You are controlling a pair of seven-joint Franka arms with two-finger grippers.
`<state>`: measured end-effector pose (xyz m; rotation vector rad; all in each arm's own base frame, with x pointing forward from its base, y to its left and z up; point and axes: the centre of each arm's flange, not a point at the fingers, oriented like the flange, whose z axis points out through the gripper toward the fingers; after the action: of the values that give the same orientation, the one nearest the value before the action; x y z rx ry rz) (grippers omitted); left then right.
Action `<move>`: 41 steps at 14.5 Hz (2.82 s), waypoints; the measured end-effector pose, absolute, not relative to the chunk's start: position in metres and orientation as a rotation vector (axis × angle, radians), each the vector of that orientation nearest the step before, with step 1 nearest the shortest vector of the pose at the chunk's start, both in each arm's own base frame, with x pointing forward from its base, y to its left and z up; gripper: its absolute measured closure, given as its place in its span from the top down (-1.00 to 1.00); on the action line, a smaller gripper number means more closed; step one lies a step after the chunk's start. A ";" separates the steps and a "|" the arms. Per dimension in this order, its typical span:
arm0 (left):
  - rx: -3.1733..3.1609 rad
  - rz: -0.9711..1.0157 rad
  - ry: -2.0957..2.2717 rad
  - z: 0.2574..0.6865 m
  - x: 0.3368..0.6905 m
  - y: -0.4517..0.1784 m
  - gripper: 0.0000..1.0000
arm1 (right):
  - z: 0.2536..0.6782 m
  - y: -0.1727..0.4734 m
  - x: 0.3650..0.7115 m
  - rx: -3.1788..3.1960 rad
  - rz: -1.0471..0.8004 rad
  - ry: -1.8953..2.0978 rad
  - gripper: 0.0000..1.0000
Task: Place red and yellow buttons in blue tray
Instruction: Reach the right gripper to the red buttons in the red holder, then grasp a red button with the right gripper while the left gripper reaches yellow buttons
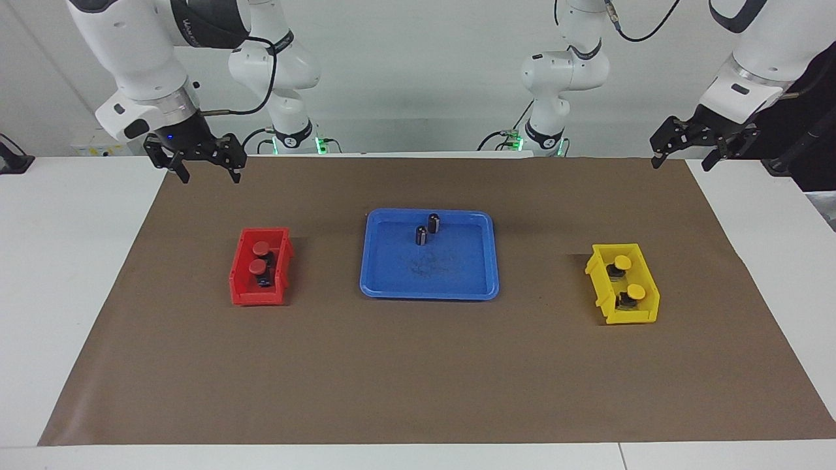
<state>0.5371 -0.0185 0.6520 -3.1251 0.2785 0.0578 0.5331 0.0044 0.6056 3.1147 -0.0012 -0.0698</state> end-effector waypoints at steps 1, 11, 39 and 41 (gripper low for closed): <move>-3.125 0.058 0.278 0.652 0.537 -0.019 1.00 | 0.606 0.004 0.533 3.115 -0.070 -0.001 0.99; -3.125 0.058 0.278 0.652 0.537 -0.019 1.00 | 0.607 0.004 0.540 3.116 0.000 0.000 0.99; -3.127 -0.035 0.207 0.600 0.524 -0.003 0.97 | 0.371 0.007 0.566 3.146 0.166 0.011 0.36; -3.123 -0.067 0.226 0.576 0.528 -0.010 0.93 | 0.366 0.007 0.564 3.146 0.157 0.011 0.36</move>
<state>0.5283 -0.0102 0.5759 -3.1235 0.2260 -0.0671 0.5637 0.0074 0.3663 3.1463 0.0108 0.1574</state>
